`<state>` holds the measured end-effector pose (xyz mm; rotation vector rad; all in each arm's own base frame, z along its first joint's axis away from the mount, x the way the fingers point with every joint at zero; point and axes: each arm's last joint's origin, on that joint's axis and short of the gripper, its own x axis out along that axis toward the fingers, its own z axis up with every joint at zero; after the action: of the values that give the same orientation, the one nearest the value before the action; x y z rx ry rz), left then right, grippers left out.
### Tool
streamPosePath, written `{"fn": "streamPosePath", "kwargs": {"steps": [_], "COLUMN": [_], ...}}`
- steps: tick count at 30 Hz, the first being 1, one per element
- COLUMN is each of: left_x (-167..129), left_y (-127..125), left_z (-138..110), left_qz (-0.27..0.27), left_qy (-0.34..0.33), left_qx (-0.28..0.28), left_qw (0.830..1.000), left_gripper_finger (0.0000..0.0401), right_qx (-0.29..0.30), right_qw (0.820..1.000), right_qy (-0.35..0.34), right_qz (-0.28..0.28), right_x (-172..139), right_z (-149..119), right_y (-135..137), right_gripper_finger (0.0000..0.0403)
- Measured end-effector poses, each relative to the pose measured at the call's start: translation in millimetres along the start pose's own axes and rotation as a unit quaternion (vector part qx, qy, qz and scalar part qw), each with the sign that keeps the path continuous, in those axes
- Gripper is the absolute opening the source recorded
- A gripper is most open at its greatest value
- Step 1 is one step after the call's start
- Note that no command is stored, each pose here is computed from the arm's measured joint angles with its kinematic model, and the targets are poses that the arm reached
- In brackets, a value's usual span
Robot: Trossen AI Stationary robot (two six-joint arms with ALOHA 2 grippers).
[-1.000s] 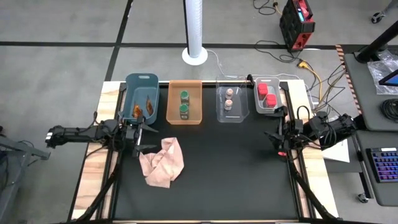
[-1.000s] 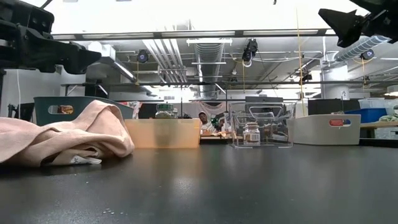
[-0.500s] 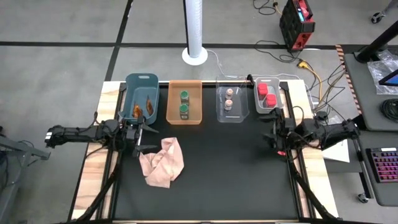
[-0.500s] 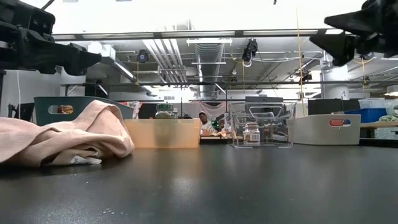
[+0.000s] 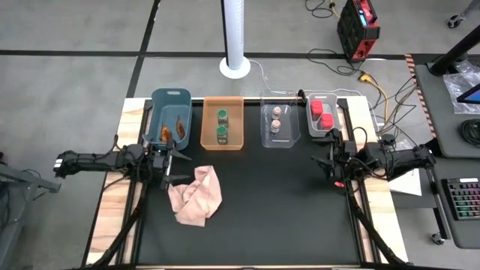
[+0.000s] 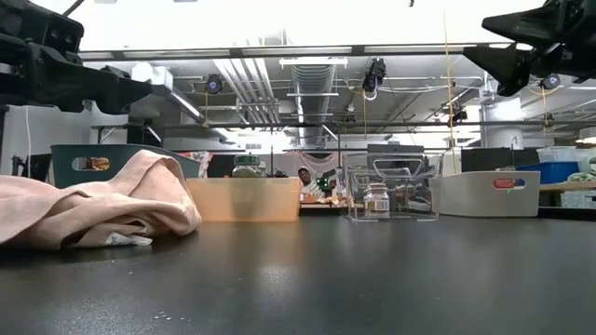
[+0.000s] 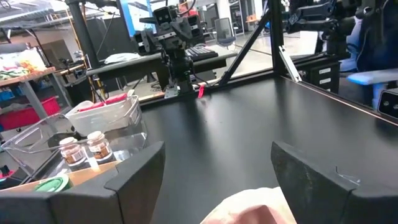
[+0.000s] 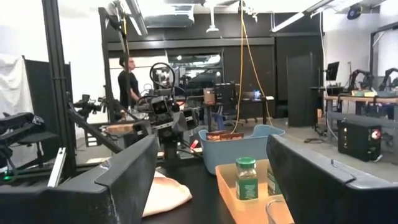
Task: Sort spices by type
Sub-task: Return to Home Position
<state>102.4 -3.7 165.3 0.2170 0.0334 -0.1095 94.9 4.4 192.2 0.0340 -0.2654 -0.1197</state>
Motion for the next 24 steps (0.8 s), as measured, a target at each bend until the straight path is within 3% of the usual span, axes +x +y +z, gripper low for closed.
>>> {"fn": "streamPosePath", "kwargs": {"steps": [24], "left_x": [0.0], "left_y": [0.0], "left_z": [0.0], "left_qz": [0.000], "left_qy": [0.000], "left_qx": [0.000], "left_qw": [1.000], "left_gripper_finger": [0.0276], "right_qx": [0.007], "right_qw": [1.000], "right_qy": [0.001], "right_qz": [0.000], "right_x": [0.2], "right_z": [-0.3], "right_y": [0.0], "right_gripper_finger": [0.0338]}}
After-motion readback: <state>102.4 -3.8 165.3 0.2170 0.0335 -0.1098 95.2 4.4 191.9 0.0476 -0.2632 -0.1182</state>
